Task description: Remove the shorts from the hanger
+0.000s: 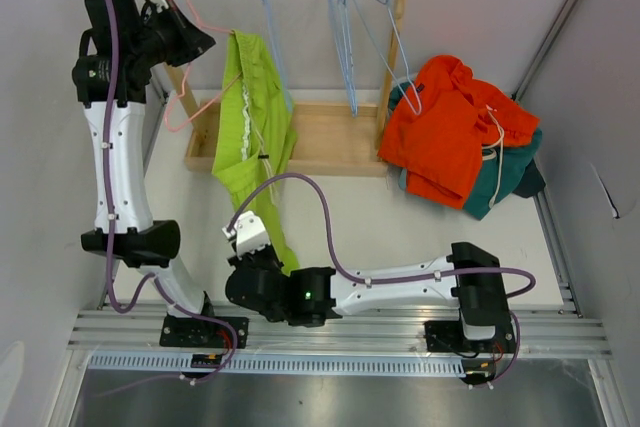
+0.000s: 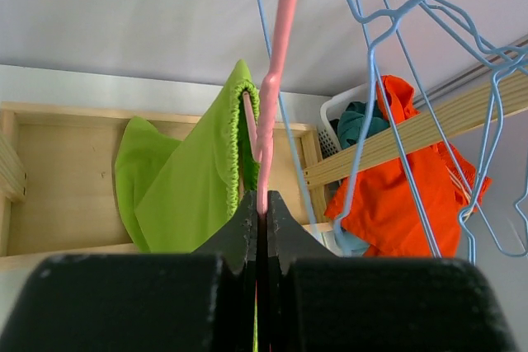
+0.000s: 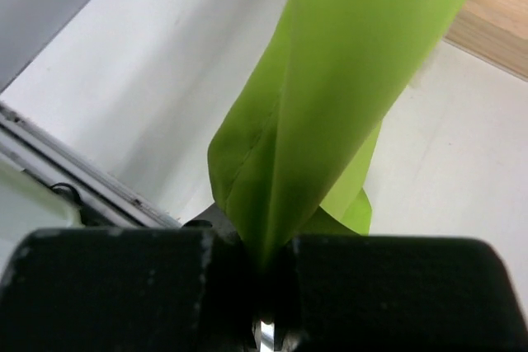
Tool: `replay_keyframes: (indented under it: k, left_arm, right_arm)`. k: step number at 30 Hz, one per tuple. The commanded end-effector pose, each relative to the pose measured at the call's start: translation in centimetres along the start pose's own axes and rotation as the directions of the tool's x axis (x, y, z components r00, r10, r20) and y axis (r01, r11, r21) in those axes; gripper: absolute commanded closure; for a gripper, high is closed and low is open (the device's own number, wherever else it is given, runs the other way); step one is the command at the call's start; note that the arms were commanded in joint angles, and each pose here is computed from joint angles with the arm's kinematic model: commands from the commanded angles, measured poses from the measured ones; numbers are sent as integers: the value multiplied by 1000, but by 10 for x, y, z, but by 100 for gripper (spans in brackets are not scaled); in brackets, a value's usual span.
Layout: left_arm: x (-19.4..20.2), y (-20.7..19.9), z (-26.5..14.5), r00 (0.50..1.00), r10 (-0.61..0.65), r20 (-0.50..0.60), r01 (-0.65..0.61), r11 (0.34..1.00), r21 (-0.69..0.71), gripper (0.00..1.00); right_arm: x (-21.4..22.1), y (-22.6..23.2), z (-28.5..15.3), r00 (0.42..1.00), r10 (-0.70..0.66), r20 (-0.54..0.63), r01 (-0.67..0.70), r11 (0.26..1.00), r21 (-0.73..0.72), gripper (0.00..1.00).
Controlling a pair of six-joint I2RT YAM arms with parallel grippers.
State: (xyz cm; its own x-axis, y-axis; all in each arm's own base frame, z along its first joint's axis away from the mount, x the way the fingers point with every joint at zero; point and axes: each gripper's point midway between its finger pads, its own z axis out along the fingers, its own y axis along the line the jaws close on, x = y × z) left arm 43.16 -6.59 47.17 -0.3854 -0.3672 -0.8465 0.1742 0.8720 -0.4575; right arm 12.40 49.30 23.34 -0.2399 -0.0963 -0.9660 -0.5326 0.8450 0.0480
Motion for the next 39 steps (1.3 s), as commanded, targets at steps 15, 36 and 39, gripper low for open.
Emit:
replay_keyframes:
  k: [15, 36, 39]
  left_arm:
    - [3, -30, -65, 990, 67, 125, -70, 997, 21, 100]
    - [-49, -20, -70, 948, 187, 257, -163, 980, -112, 100]
    - [-60, -16, -39, 947, 195, 257, -174, 979, -104, 100]
  right_arm:
    - [-102, -65, 179, 992, 16, 128, -26, 997, 77, 100]
    - [-68, -86, 113, 981, 161, 106, -166, 986, 33, 100]
    - [-24, -72, 76, 989, 142, 45, -143, 989, 22, 100]
